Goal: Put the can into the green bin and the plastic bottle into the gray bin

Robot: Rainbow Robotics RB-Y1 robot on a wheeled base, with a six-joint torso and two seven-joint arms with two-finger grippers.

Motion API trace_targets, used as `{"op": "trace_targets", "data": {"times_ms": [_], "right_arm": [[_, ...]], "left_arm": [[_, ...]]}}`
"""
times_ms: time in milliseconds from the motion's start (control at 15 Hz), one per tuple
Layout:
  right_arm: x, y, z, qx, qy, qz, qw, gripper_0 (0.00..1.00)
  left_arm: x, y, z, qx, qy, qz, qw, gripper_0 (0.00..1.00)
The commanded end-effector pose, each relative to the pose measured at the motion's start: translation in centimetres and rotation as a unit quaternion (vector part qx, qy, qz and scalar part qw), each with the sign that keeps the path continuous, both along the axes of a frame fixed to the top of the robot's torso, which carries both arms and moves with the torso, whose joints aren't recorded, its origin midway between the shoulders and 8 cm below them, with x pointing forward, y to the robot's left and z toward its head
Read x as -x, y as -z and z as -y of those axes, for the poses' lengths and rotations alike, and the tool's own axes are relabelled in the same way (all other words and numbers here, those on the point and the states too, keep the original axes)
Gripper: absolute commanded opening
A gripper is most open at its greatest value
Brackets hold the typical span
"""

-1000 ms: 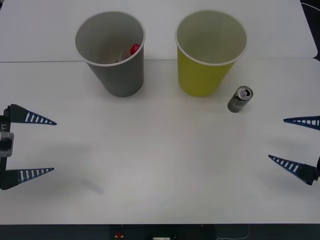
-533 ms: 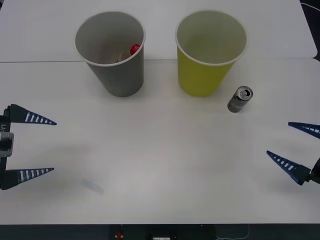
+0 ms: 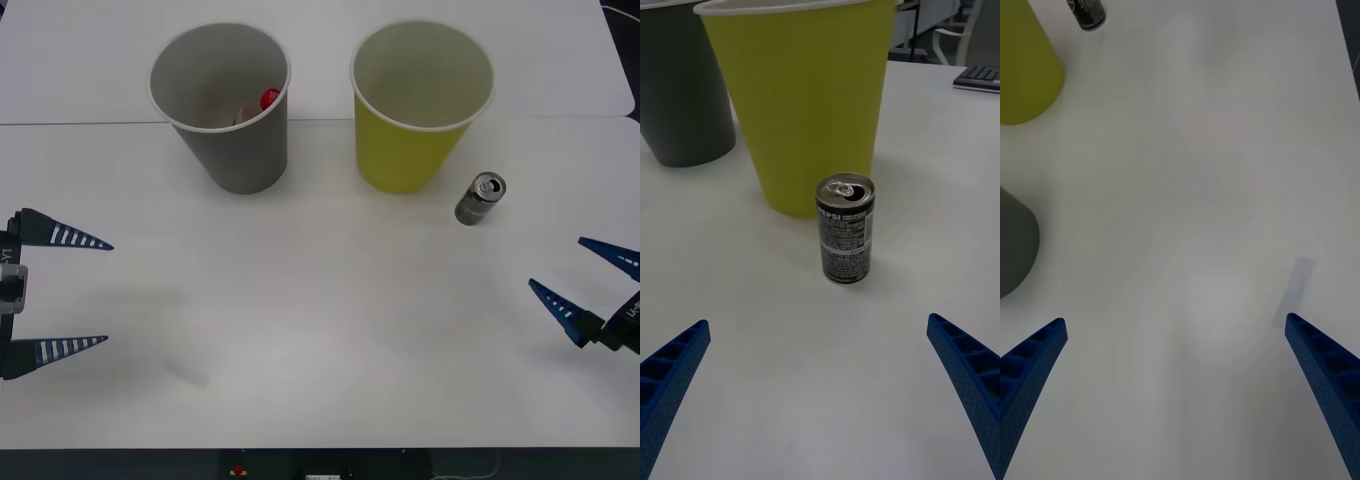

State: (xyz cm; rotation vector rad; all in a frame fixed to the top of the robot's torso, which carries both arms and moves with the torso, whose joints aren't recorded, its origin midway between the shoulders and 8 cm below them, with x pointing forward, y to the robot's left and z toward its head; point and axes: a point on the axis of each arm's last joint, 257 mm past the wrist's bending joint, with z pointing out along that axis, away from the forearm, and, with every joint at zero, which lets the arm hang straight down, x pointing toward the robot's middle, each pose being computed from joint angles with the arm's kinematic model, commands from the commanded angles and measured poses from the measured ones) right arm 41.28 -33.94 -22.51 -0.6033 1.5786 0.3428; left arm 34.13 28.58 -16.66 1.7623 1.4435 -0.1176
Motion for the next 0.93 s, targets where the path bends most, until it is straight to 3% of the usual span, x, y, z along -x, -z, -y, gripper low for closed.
{"op": "trace_targets", "data": {"times_ms": [67,400,933], "right_arm": [[-1.5,0.8,-0.3,-0.012,0.011,-0.002,0.9999,1.00],[-4.6,1.7,-1.7,-0.026,0.029,0.001,0.9992,1.00],[-9.0,2.0,-3.5,0.003,0.072,0.011,0.9973,1.00]], "left_arm": [[0.0,0.0,0.0,0.000,0.000,0.000,1.0000,1.00],[0.0,0.0,0.0,0.000,0.000,0.000,1.0000,1.00],[0.0,0.0,0.0,0.000,0.000,0.000,1.0000,1.00]]}}
